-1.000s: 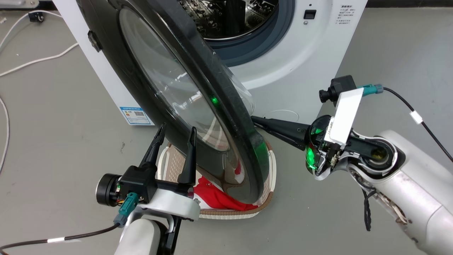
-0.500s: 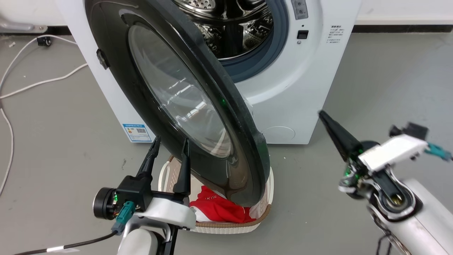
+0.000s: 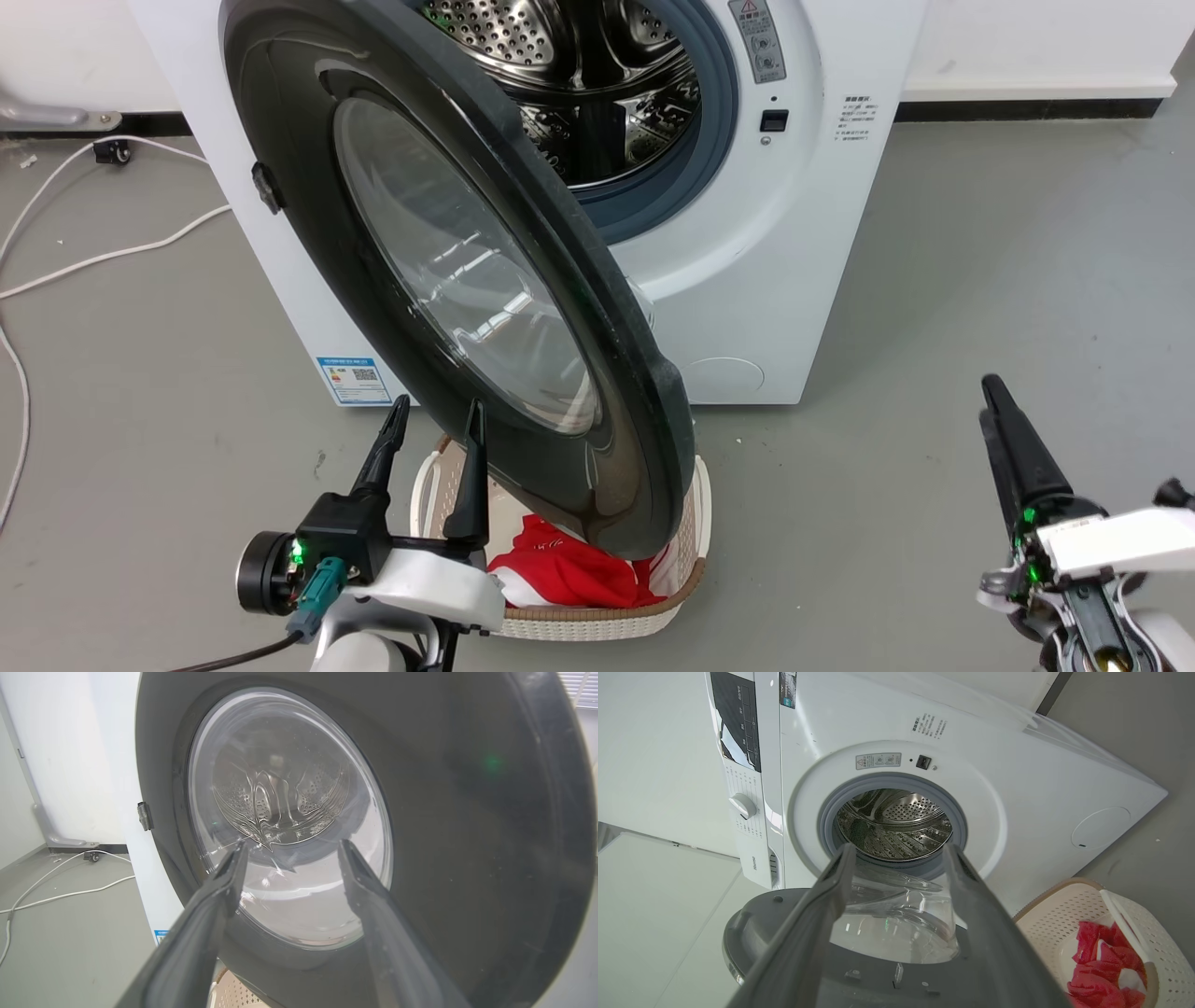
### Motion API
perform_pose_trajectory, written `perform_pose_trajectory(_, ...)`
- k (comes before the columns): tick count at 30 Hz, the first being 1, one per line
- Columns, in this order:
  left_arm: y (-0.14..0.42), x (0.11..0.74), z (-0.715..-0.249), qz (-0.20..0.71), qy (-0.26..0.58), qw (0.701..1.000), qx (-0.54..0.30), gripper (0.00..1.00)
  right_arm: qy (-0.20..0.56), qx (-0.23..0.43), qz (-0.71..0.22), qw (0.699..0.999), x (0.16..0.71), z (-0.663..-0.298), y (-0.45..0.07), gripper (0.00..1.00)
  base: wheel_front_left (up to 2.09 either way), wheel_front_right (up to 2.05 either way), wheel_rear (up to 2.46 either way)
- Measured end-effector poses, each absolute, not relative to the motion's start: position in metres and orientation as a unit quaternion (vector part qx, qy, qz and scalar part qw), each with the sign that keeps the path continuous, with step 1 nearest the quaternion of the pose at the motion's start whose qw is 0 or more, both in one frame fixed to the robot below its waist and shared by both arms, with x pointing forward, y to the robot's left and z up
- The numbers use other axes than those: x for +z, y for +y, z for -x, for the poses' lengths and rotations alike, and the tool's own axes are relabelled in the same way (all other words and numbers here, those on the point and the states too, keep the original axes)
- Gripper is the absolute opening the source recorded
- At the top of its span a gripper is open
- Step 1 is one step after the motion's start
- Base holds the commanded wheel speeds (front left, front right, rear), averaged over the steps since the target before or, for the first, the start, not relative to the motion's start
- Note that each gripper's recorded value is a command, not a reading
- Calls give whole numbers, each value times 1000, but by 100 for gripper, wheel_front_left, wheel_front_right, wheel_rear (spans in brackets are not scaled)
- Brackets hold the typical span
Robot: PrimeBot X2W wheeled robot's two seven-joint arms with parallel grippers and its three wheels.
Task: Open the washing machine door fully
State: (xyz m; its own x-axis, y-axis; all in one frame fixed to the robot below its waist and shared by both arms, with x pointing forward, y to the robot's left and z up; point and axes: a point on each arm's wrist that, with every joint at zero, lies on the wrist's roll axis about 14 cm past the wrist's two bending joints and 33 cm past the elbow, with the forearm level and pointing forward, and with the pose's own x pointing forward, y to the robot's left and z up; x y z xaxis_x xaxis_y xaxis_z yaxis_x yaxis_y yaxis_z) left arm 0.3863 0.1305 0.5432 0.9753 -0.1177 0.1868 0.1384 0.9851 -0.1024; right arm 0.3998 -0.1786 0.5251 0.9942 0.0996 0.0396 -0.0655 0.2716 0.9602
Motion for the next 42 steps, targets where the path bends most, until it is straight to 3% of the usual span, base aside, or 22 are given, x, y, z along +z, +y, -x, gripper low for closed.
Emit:
perform_pose_trajectory(8, 134, 544, -384, 58, -92, 992, -59, 100, -48, 4, -495, 867, 519, -381, -206, 100, 0, 0, 0)
perform_pose_trajectory(15, 135, 542, -387, 59, -89, 993, -55, 100, -110, -6, -289, 951, 544, -377, -214, 100, 0, 0, 0)
perform_pose_trajectory(19, 135, 541, -389, 59, -87, 993, -55, 100, -133, 0, -163, 978, 560, -376, -210, 100, 0, 0, 0)
perform_pose_trajectory(27, 138, 541, -390, 56, -88, 993, -51, 100, -108, 32, -1, 994, 561, -370, -184, 100, 0, 0, 0)
perform_pose_trajectory(42, 137, 541, -390, 50, -88, 993, -55, 100, -65, 42, 10, 997, 536, -360, -177, 100, 0, 0, 0)
